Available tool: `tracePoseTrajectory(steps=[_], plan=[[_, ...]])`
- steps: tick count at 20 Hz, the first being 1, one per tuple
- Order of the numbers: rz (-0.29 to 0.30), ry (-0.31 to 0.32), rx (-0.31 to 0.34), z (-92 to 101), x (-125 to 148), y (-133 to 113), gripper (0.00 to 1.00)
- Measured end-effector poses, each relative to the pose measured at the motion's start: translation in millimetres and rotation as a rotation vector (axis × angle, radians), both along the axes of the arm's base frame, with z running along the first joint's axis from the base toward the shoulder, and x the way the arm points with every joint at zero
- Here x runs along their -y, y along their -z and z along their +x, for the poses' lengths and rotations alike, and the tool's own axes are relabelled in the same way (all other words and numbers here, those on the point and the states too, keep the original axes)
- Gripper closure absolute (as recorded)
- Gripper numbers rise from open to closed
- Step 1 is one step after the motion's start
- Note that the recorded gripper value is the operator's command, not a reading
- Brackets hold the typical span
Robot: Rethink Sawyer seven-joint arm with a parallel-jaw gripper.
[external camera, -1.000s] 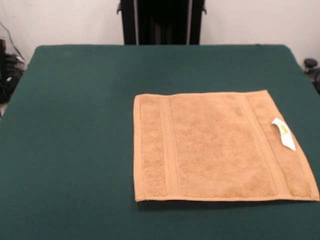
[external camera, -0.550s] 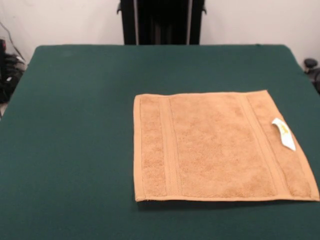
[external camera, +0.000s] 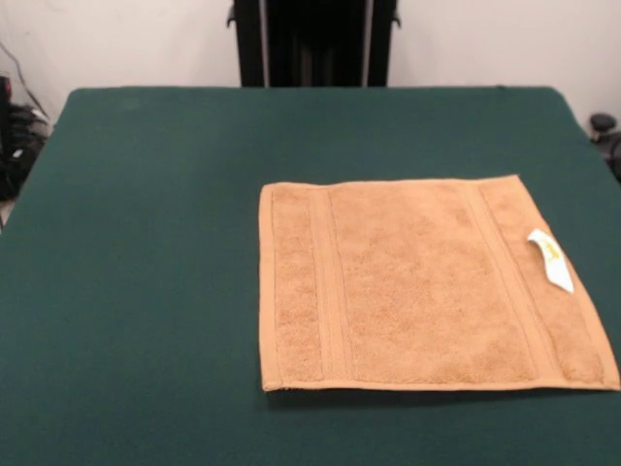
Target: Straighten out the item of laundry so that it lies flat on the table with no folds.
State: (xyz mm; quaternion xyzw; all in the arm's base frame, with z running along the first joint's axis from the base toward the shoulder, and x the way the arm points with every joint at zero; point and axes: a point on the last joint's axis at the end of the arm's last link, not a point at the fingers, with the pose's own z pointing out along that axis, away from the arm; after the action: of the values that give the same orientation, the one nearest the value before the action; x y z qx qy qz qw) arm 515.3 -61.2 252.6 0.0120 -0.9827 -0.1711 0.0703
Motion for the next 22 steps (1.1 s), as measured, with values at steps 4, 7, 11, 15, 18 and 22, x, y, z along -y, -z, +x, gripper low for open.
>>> tracePoseTrajectory(steps=[4,7,11,15,18,22], plan=[[-0.001,-0.015,0.001,1.3,-7.9,4.1,0.0],[-0.011,-0.02,0.008,1.7,-7.1,17.3,0.0],[-0.048,-0.027,0.025,-4.7,12.8,58.2,0.0],[-0.091,-0.08,0.017,-20.1,38.9,97.1,0.0],[-0.123,-0.144,-0.003,-34.0,65.0,123.1,0.0],[-0.159,-0.187,-0.012,-45.3,101.1,147.1,0.0]])
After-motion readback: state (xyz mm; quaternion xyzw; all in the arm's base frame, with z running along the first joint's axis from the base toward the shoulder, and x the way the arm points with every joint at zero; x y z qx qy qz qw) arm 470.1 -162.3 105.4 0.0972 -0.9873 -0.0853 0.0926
